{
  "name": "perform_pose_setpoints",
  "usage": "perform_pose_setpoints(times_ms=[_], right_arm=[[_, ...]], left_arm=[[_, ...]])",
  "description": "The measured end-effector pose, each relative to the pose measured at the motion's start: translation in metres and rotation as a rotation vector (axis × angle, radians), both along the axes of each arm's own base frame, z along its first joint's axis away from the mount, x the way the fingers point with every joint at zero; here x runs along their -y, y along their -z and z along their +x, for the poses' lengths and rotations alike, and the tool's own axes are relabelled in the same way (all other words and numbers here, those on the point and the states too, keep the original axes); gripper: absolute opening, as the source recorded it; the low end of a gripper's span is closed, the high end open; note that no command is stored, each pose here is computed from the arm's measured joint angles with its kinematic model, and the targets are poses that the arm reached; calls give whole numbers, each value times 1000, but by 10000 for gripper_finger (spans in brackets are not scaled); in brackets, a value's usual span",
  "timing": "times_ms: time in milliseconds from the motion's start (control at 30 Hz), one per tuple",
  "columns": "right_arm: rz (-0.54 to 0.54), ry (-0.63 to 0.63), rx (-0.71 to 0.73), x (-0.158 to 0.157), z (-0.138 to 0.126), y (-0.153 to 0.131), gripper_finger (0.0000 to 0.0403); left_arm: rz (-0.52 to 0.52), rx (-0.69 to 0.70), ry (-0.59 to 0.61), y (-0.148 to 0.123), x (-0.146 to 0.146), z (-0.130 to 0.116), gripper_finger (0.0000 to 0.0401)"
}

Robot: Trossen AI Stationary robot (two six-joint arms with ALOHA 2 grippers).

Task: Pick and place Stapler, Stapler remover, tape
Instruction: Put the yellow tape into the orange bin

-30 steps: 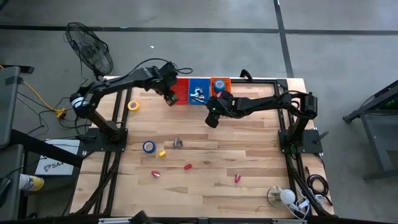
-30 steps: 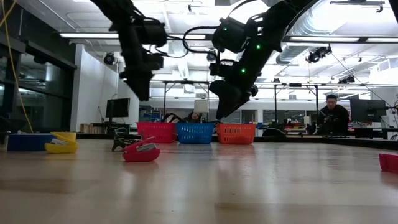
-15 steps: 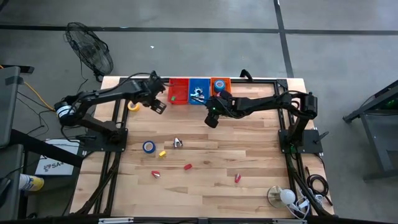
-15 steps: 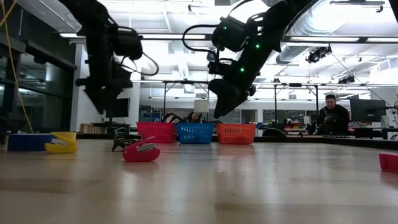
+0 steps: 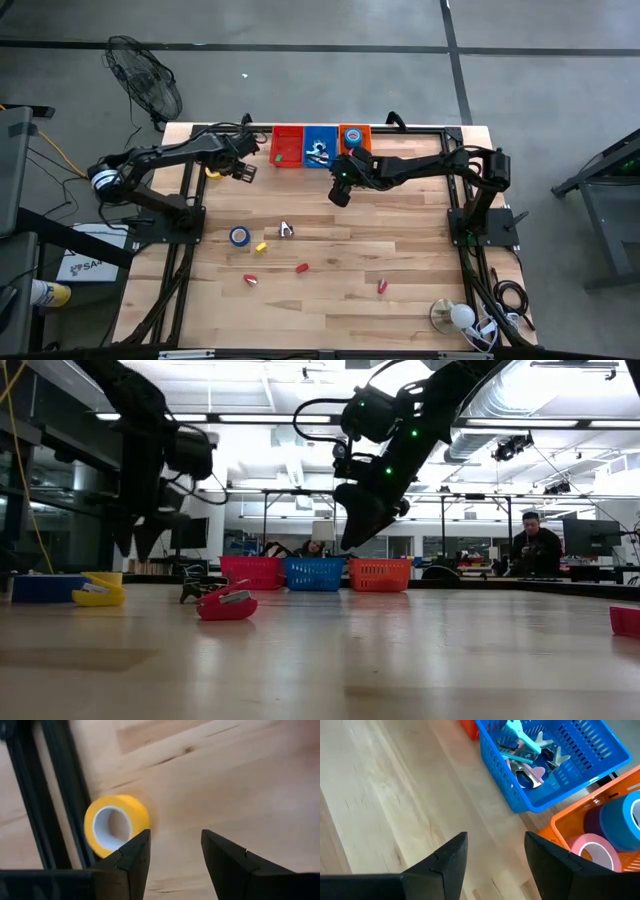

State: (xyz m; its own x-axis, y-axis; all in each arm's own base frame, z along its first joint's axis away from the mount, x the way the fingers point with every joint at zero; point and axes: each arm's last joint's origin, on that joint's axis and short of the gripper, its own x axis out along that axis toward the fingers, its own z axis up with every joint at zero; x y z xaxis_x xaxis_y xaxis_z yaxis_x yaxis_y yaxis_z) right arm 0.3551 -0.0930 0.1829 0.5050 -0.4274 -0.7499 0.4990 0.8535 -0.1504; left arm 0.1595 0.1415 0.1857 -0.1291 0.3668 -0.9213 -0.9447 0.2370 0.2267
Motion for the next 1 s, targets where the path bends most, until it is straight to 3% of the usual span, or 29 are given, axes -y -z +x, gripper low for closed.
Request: perform_pose_setpoints(times_ms=[200, 700, 1000], right_arm=[[-2, -1, 10, 0, 1, -1, 188], [-7, -4, 21, 0, 2, -1, 188], [1, -12, 36, 0, 3, -2, 188]], left_arm=[[-10, -7, -81, 6, -9, -13, 172], [-50, 57, -118, 7, -15, -17, 172], [-34, 101, -249, 13, -13, -19, 162]])
